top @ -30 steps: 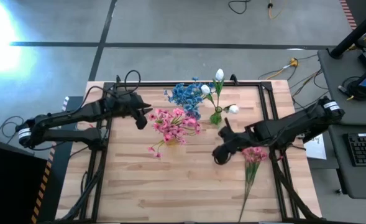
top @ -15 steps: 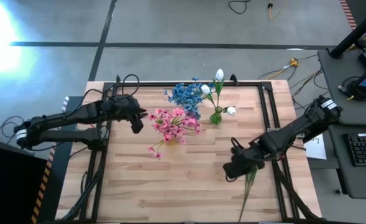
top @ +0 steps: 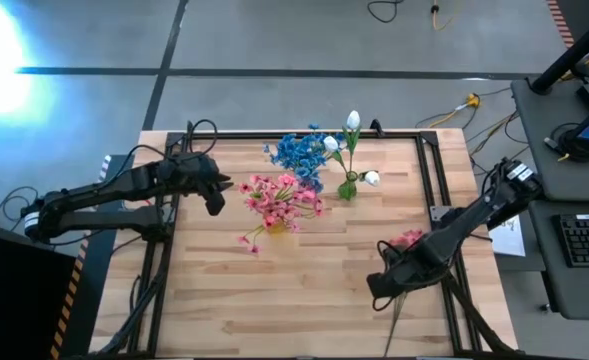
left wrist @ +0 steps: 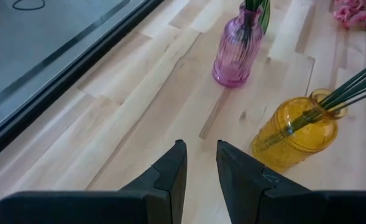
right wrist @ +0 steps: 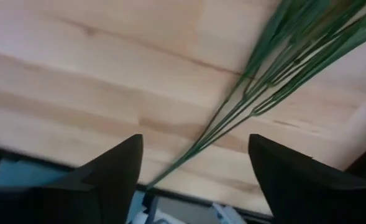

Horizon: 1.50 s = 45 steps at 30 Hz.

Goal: Sort flowers into vase by color
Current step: Put the pink flowers into the yellow flower vase

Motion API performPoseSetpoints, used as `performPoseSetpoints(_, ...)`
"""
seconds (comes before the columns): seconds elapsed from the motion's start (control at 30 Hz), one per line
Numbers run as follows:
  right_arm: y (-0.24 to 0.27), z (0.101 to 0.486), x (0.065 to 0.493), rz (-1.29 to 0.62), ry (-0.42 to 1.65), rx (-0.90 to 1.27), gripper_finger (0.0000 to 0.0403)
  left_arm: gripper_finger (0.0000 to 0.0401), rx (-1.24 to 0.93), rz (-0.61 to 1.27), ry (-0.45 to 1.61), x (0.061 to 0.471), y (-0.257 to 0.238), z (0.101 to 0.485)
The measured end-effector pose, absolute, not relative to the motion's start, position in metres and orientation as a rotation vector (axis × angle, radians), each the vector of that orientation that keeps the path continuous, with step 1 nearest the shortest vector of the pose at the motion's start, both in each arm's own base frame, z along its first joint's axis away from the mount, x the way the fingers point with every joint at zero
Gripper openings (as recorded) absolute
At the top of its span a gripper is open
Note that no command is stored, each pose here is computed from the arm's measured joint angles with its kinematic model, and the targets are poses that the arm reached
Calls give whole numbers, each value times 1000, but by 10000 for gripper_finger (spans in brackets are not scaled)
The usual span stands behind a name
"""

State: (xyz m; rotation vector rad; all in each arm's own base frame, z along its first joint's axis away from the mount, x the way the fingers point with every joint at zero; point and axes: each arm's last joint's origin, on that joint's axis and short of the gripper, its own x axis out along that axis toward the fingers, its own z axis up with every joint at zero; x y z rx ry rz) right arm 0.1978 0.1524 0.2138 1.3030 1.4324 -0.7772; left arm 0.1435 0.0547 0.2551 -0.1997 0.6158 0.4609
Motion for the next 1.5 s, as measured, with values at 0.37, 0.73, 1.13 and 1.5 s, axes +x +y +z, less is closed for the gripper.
performPoseSetpoints(0.37, 147, 180, 188, -958, 1490, 1185, 351, 75, -201, 462, 651, 143, 55, 252)
performPoseSetpoints(0.73, 136, 152, 174, -1051, 1466, 1180, 332, 75, -196, 465, 675, 145, 55, 248)
performPoseSetpoints(1.13, 136, 133, 177, -984, 1401, 1220, 196, 75, -201, 468, 730, 153, 58, 240)
performPoseSetpoints(1.5, 136, 134, 177, -975, 1384, 1210, 57, 75, -201, 465, 779, 159, 61, 233)
